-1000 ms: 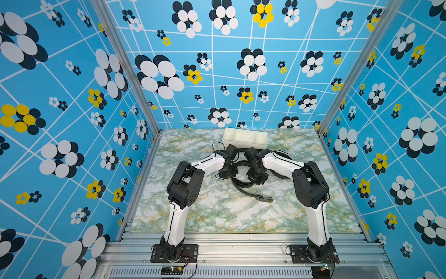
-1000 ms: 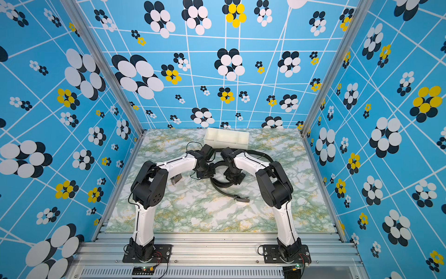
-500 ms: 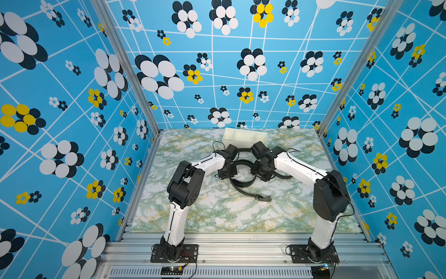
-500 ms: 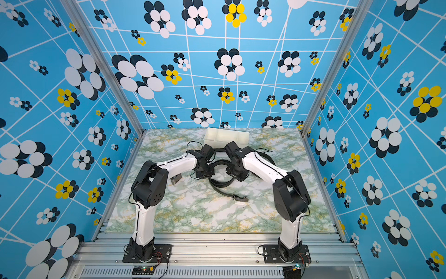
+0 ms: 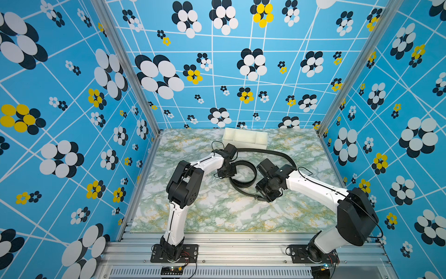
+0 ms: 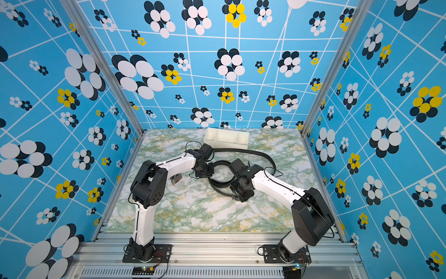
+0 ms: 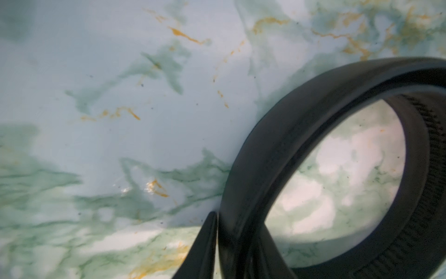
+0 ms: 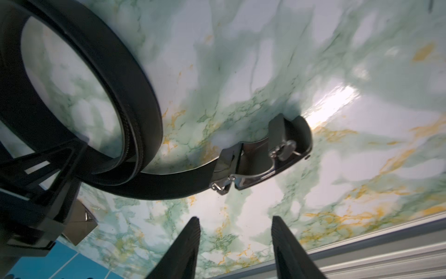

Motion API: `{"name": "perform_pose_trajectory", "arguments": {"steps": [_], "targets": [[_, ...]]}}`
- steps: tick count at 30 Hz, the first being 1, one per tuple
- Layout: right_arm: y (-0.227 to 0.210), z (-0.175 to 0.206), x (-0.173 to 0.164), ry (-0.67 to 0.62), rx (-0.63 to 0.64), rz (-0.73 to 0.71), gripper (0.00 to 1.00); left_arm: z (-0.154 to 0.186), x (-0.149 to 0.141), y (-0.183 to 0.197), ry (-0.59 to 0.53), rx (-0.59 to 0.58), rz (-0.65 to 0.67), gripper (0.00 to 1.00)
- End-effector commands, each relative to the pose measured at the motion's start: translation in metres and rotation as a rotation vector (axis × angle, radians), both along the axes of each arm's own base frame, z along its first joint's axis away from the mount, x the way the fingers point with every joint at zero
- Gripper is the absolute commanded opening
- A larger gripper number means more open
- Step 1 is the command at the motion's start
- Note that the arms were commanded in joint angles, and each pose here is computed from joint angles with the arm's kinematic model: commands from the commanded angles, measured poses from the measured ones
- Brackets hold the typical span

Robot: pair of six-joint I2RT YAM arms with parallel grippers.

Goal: Place the belts into the storage roll
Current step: Roll the belt at the center of the board.

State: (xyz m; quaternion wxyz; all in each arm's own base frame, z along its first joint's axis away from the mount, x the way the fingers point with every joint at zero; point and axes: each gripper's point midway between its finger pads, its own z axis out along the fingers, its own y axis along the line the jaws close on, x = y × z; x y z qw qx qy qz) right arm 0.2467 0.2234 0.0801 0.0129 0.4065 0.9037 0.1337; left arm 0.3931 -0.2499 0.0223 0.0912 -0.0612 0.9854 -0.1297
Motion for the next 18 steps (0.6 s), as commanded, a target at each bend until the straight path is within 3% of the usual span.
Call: {"name": "perform_pose_trajectory", "arguments": {"steps": [1,8,18], "targets": [[0.031,-0.005,0.015,0.005,0.072,-0.083,0.51,-0.028,-0.013,0.015,0.08,0.027,0.002,0.3],[0.041,-0.034,0.013,0.057,0.065,-0.135,0.51,-0.03,-0.011,0.021,0.08,0.052,0.0,0.26],[0.034,-0.056,0.005,0.095,0.012,-0.142,0.49,-0.035,-0.01,0.023,0.097,0.079,-0.014,0.27]]}}
